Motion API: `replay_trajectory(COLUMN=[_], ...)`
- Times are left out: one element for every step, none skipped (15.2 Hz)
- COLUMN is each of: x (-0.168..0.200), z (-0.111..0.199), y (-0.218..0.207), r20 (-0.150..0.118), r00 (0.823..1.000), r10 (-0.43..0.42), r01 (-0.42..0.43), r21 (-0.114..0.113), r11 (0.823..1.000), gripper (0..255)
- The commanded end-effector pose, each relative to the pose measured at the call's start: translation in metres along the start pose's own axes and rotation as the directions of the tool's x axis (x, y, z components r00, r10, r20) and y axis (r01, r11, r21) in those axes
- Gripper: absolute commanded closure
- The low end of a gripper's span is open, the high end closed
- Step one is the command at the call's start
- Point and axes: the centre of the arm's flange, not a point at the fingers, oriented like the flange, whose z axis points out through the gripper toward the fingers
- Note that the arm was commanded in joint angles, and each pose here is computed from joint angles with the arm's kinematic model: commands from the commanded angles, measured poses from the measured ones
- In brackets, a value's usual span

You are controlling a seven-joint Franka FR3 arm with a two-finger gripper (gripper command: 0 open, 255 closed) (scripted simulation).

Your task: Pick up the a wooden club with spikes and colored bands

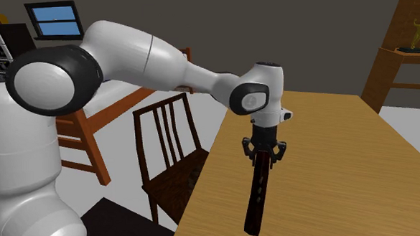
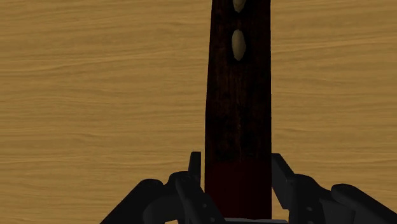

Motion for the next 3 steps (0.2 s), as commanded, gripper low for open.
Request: replay_trajectory(x=[-0.0003,-0.0004,-0.0004], z=[-0.0121,-0.0129,-0.0129], y=[0.0011,0.0011,0.0011], r20=[0.0,0.0,0.0], r00=[1.0,1.0,1.0], r10=[0.0,0.0,0.0], r01=[0.0,0.0,0.0], r21=[0.0,0.0,0.0], r11=[1.0,1.0,1.0], gripper=[255,255,255])
